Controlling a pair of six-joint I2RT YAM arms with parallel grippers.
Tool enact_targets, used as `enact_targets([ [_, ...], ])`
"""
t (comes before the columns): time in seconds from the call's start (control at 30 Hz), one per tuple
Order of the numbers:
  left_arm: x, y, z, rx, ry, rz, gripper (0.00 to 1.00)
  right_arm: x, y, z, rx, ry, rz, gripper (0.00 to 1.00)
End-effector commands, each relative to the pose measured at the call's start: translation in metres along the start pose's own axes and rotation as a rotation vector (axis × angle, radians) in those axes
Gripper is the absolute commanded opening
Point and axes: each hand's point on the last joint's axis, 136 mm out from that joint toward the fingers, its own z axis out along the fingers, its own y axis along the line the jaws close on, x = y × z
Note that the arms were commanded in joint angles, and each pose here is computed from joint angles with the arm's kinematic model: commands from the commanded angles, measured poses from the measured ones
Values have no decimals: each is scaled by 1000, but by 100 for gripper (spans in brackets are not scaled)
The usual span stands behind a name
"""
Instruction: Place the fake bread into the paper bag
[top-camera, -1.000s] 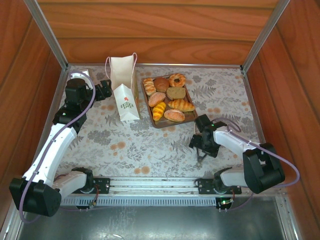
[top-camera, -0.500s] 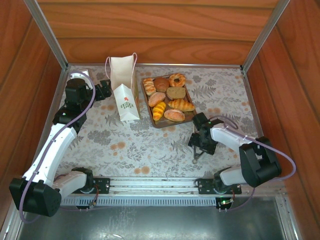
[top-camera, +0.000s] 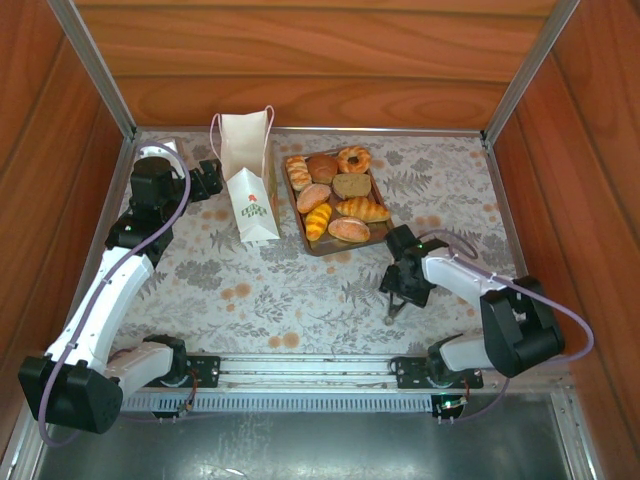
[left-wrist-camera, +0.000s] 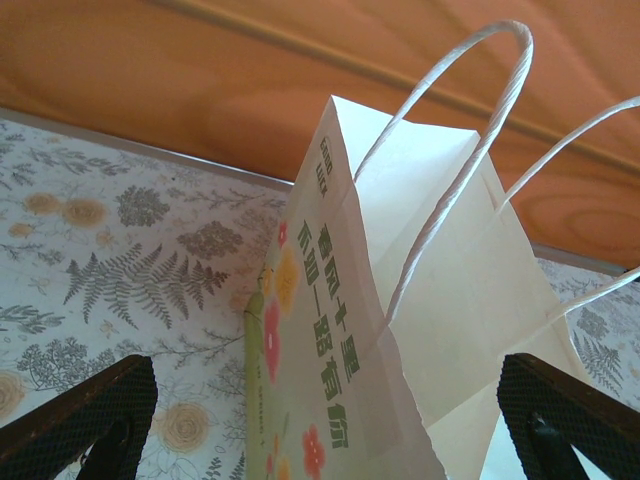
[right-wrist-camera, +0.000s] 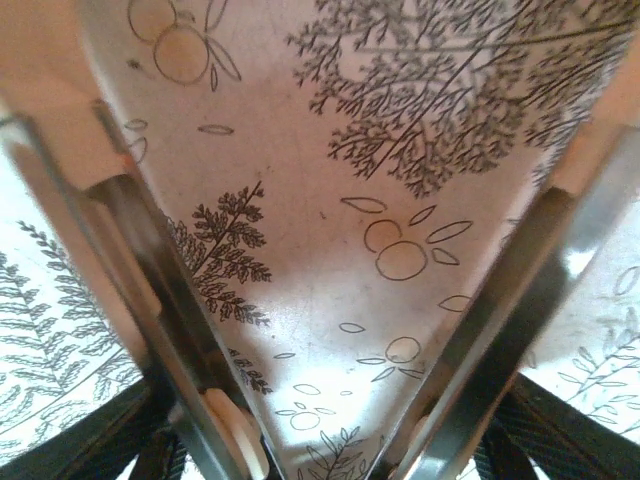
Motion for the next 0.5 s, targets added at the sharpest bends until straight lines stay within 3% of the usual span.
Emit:
enact_targets([
  [0.0,-1,5,-5,-22,-9,-13,93,-5,-16,-16,46,-82,4,68],
  [0.27,-2,5,-6,-21,-11,-18,93,-18,-34,-56,50,-216,-22,51],
  [0.47,-4,3,-7,-13,-13,-26,93,-35,-35,-91,4,-282,-51,49],
])
